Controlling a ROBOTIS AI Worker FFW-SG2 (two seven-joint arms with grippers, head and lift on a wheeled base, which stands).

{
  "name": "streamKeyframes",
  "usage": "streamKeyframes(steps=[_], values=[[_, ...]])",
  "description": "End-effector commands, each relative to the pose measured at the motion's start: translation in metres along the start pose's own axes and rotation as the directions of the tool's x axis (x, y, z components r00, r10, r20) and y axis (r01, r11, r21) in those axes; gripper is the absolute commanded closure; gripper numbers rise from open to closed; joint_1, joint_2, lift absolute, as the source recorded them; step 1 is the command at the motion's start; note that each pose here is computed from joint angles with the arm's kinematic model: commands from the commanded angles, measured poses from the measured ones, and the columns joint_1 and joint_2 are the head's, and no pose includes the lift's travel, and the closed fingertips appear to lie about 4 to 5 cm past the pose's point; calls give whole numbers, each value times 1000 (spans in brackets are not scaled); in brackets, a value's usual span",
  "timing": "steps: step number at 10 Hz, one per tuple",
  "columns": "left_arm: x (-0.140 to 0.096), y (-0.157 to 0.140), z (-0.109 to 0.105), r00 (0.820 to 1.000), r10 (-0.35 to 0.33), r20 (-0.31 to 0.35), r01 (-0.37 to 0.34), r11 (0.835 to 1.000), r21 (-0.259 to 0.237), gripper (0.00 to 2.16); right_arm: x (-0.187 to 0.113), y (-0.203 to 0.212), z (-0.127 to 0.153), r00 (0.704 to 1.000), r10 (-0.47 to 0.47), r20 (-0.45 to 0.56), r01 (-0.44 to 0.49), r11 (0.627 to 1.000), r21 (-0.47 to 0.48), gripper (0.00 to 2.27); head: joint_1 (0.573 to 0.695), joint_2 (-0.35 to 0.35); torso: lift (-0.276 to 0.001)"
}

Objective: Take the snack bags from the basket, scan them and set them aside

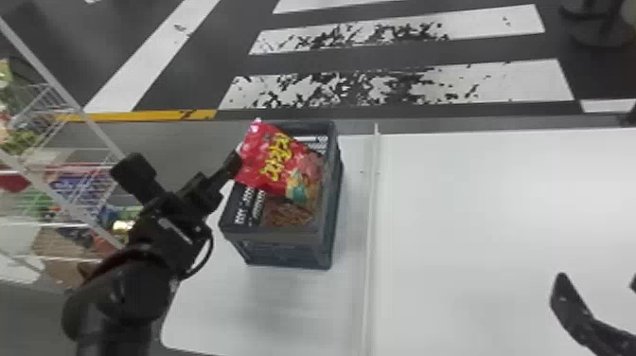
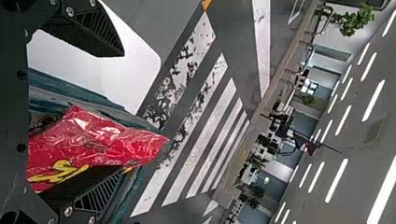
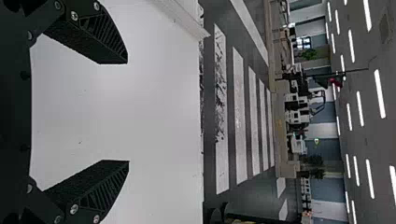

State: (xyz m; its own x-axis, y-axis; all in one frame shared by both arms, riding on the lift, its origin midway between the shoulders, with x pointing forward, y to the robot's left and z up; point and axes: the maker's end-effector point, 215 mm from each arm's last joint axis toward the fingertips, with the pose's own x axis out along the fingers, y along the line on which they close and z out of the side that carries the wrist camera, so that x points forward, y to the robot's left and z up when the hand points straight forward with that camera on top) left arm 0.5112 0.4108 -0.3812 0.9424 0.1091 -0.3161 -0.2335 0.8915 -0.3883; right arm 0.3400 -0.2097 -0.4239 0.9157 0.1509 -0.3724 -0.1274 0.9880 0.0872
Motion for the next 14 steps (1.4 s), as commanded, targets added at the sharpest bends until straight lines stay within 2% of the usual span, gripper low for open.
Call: streamKeyframes(steps=[1, 3, 7, 10, 14], values=[[14, -7, -1, 1000, -12, -13, 12, 1000, -8, 144, 0, 0, -3, 1000, -1, -10, 1, 1000, -5, 167, 695, 263, -75], [28, -27, -17, 997, -39, -62, 39, 999, -7, 137, 1, -2, -5, 1000, -5, -15, 5, 1000, -7, 167, 695, 244, -75], [31, -54, -44, 990, -68, -127, 69, 998, 6, 140, 8, -2, -1, 1000, -6, -5, 6, 1000, -6, 167, 695, 190, -75], [30, -63, -43, 989, -78, -128, 79, 997, 8, 211, 10, 0, -2, 1000, -3, -7, 3, 1000, -1, 167, 695, 165, -75], [28, -70, -36, 989, -84, -120, 87, 996, 13, 205, 14, 4, -4, 1000, 6, -8, -6, 1000, 1, 167, 695, 166, -75]])
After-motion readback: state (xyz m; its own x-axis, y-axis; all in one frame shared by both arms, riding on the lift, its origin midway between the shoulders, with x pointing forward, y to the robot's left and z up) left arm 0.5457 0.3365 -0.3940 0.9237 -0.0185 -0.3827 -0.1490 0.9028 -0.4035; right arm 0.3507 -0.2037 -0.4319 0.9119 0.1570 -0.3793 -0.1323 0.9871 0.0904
